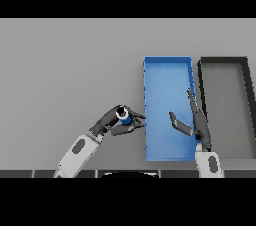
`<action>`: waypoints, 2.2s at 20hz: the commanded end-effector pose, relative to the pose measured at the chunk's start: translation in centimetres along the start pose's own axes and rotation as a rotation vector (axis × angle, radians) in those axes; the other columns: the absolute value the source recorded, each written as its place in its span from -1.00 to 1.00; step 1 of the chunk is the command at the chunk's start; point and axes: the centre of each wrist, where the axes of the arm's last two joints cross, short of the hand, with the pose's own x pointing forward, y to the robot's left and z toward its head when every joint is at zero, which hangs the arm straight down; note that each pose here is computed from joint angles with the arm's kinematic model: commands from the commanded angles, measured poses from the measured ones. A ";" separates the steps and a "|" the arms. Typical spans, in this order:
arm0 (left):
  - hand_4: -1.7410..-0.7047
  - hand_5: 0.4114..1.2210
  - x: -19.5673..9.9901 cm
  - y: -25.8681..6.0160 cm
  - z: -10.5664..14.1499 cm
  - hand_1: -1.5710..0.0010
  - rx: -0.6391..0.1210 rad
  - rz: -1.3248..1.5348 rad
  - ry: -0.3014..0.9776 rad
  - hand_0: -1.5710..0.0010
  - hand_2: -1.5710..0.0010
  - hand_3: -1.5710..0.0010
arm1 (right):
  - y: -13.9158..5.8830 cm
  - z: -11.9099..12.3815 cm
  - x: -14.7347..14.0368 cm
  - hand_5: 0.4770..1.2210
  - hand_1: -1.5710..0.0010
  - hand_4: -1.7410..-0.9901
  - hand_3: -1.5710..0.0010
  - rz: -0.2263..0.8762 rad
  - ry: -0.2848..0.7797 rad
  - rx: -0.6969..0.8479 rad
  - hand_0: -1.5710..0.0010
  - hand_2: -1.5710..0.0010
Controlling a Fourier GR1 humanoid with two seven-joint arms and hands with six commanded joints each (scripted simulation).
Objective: Pick up the blue pipe and place it into the blue bin.
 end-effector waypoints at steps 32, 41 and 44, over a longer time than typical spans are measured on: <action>-0.47 1.00 0.3 0.0 -0.7 -1.00 -0.053 -0.024 0.005 -1.00 -1.00 -1.00 | 3.4 -2.9 16.8 -0.79 1.00 0.22 1.00 -0.080 -0.178 0.608 1.00 0.94; -0.47 1.00 0.3 0.6 -0.8 -1.00 -0.050 -0.025 0.035 -1.00 -1.00 -1.00 | 5.8 -6.1 20.8 -0.89 0.95 0.48 1.00 0.018 -0.253 0.739 0.96 0.88; -0.46 1.00 0.2 0.7 -0.7 -1.00 -0.051 -0.030 0.065 -1.00 -1.00 -1.00 | 6.6 -7.1 21.4 -0.97 0.72 0.35 0.84 0.040 -0.244 0.773 0.78 0.67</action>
